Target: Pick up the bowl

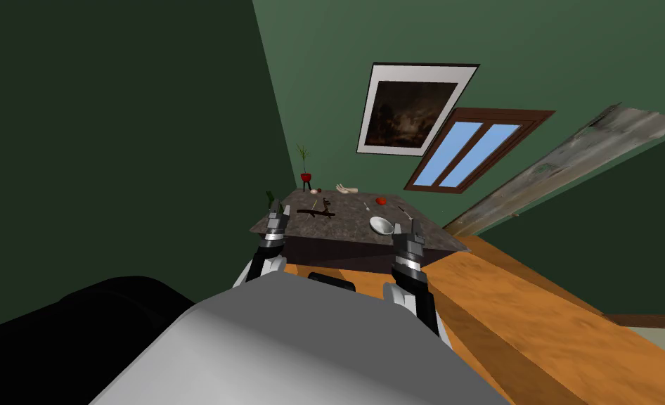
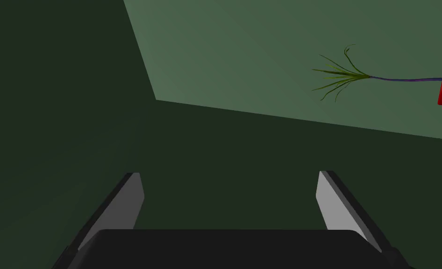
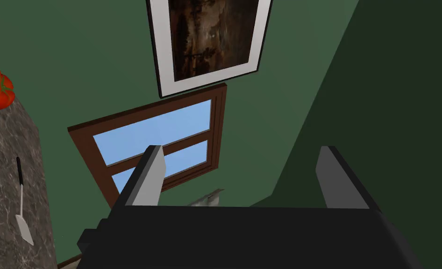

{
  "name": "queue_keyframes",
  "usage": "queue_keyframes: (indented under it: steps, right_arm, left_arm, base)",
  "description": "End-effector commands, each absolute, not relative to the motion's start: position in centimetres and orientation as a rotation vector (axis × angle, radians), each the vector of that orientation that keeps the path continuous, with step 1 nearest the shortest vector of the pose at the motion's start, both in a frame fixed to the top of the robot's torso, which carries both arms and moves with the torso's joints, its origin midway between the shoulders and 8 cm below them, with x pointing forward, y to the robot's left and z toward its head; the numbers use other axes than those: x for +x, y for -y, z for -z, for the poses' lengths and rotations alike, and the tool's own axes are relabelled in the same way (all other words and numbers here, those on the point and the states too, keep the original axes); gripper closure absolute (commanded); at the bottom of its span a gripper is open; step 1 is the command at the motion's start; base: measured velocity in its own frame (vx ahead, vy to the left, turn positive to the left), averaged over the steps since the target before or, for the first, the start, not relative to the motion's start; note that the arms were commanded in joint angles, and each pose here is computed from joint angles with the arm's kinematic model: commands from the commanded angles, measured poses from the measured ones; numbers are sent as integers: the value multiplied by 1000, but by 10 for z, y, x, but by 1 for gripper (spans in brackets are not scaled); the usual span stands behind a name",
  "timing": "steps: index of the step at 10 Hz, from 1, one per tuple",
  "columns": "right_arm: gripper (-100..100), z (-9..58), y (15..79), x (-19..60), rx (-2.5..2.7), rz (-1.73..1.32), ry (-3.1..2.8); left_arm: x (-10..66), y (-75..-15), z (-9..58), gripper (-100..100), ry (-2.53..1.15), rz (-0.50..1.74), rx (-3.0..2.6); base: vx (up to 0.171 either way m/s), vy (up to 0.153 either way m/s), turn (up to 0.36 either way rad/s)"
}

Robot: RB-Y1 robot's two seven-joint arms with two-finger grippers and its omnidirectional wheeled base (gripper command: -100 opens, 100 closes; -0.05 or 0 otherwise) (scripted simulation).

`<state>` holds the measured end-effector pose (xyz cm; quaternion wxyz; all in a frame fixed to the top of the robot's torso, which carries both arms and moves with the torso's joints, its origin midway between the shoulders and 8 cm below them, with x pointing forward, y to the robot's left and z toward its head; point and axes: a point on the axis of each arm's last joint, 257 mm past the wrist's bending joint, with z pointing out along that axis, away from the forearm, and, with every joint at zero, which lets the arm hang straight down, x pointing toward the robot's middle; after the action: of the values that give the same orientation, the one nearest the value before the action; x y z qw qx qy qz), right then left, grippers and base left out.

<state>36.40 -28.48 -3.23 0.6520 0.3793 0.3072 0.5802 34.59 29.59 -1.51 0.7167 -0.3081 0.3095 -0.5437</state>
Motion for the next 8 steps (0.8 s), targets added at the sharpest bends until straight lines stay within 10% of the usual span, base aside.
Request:
queue_keyframes:
  steps: [1,8]
  right_arm:
    - [-100,39,280,366,834,-1319,-750]
    - [-100,84,268,376,731,-1288,-1001]
  left_arm:
    - [346,-296,15,0,-685,1203,-682]
    - [346,-296,15,0,-685,1203,-682]
  base:
    - [-14,16,-82]
    - [-36,47,-83]
